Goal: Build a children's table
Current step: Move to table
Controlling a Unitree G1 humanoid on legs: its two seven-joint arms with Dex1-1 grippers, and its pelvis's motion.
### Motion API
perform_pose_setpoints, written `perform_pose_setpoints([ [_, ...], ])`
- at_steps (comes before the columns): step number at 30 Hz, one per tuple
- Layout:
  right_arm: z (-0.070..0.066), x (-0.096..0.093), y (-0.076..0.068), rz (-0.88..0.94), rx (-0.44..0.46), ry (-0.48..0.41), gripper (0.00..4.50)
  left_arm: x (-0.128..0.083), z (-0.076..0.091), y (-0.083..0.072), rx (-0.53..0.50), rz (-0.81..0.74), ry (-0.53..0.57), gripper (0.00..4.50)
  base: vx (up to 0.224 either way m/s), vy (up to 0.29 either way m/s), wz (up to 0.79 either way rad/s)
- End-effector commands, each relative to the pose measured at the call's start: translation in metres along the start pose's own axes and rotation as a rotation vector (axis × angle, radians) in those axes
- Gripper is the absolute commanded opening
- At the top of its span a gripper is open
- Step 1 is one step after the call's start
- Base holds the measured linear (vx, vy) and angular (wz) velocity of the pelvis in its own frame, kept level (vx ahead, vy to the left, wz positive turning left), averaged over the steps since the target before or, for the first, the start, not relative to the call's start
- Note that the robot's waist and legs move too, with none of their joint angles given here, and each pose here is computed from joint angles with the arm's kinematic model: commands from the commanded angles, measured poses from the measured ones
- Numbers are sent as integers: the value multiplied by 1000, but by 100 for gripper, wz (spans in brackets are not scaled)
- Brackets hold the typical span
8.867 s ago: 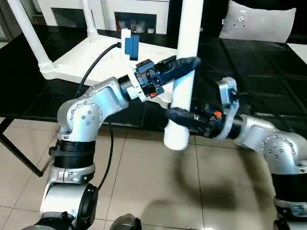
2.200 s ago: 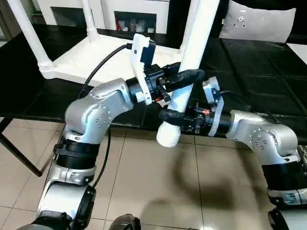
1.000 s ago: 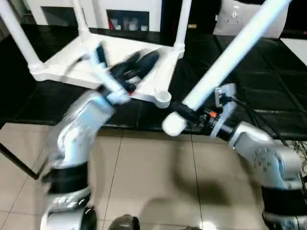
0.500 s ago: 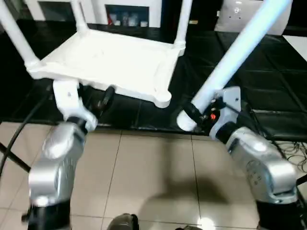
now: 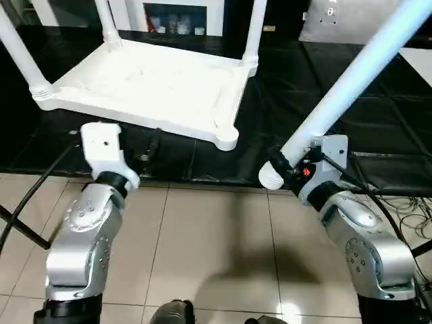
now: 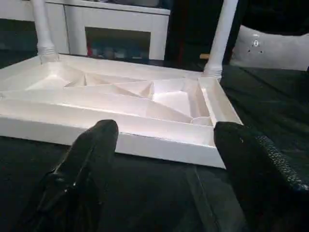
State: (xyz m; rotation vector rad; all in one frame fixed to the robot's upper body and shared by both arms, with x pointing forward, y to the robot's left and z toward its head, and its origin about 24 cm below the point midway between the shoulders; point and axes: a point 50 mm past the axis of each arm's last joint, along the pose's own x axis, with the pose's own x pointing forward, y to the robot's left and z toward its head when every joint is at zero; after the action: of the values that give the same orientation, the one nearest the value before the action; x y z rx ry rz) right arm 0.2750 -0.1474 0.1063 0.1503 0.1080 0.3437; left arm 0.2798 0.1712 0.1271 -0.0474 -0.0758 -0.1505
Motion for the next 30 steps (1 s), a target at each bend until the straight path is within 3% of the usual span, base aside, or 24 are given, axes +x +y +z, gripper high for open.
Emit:
perform_pose_setpoints([
  [1, 5, -2, 3, 7, 15, -33, 188, 1, 2, 1, 9, -1, -9, 361, 6, 113, -10],
  [9, 2, -3, 2, -12, 16, -25, 188, 3, 2, -1, 11, -14, -8, 361, -20, 191, -1],
  [13, 6, -3, 0, -47, 70, -52, 188, 3, 1, 0, 9, 13, -2, 361, -89, 150, -17],
  [18, 6, -4, 4, 16, -10, -27, 188, 3, -1, -1, 6, 10, 5, 361, -72, 203, -15],
  [20, 6, -3, 4, 10, 7, -34, 188, 4, -1, -3, 19, -5, 4, 361, -49, 154, 2],
  [30, 7, 0, 8, 37, -52, -27, 188, 4, -1, -5, 16, -11, -6, 361, -39, -43, 1],
])
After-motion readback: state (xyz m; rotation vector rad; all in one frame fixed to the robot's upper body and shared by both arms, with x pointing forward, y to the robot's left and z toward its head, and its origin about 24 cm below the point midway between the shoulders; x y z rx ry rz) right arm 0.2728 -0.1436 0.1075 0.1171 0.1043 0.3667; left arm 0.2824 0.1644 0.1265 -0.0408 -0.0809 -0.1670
